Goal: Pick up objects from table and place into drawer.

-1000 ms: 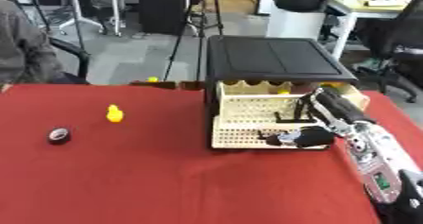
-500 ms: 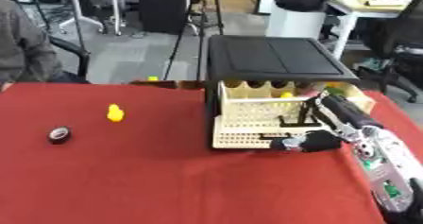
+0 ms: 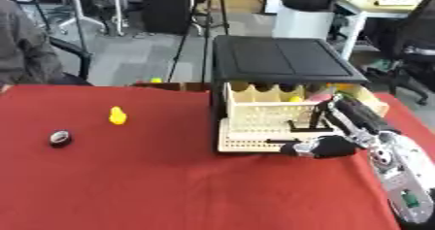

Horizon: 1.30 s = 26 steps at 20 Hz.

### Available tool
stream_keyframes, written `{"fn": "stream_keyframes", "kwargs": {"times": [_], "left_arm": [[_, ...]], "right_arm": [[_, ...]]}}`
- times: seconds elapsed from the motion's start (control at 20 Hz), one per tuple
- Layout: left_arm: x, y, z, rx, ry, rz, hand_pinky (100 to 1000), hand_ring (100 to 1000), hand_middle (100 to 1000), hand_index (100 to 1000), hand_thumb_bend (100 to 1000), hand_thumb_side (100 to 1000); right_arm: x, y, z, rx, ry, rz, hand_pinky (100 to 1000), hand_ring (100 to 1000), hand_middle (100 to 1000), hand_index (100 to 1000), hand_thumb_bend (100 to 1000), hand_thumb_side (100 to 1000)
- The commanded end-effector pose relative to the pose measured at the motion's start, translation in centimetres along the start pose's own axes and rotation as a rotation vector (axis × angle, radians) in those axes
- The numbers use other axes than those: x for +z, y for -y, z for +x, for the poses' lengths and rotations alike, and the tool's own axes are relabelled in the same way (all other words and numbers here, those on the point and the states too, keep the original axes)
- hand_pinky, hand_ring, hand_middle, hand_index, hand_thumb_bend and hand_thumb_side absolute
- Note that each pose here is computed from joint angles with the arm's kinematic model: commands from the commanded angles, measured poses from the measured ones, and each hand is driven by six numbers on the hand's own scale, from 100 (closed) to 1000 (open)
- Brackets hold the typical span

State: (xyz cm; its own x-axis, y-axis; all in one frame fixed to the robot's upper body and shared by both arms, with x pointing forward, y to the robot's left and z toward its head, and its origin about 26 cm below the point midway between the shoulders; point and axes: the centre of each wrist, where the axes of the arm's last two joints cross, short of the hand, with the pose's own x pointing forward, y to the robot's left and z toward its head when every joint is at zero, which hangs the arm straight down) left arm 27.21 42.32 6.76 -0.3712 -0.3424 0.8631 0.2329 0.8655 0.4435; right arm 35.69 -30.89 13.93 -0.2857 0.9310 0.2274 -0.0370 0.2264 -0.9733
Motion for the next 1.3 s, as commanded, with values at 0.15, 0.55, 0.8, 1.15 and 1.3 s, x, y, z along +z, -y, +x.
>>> {"fn": "stream_keyframes", "kwargs": {"times": [0.15, 0.55, 0.8, 1.15, 1.3], "left_arm": [[-0.2, -1.0, 0.8, -0.037, 0.01, 0.001, 528, 559, 619, 814, 170, 917], [-0.2, -1.1, 0.9, -0.038, 0.01, 0.002, 528, 559, 619, 813, 170, 916], [-0.2, -1.1, 0.9, -0.039, 0.01, 0.003, 527, 560, 619, 813, 170, 916], [-0.2, -1.1, 0.9, -0.039, 0.01, 0.003, 527, 561, 619, 814, 170, 916], [-0.2, -1.1, 0.9, -0.04, 0.011, 0.003, 527, 561, 619, 814, 170, 916]], "right_arm": [[0.8, 2.5, -0.2, 0.04, 0.001, -0.05, 182, 100, 100, 411, 914, 712], [1.5, 2.6, -0.2, 0.041, -0.005, -0.046, 183, 100, 100, 411, 916, 709], [1.8, 2.5, -0.2, 0.037, -0.006, -0.038, 186, 100, 100, 412, 920, 702], [2.3, 1.7, -0.3, 0.025, -0.006, -0.009, 195, 100, 100, 412, 924, 680], [2.6, 1.4, -0.3, 0.016, -0.007, 0.003, 199, 100, 100, 412, 928, 671]]}}
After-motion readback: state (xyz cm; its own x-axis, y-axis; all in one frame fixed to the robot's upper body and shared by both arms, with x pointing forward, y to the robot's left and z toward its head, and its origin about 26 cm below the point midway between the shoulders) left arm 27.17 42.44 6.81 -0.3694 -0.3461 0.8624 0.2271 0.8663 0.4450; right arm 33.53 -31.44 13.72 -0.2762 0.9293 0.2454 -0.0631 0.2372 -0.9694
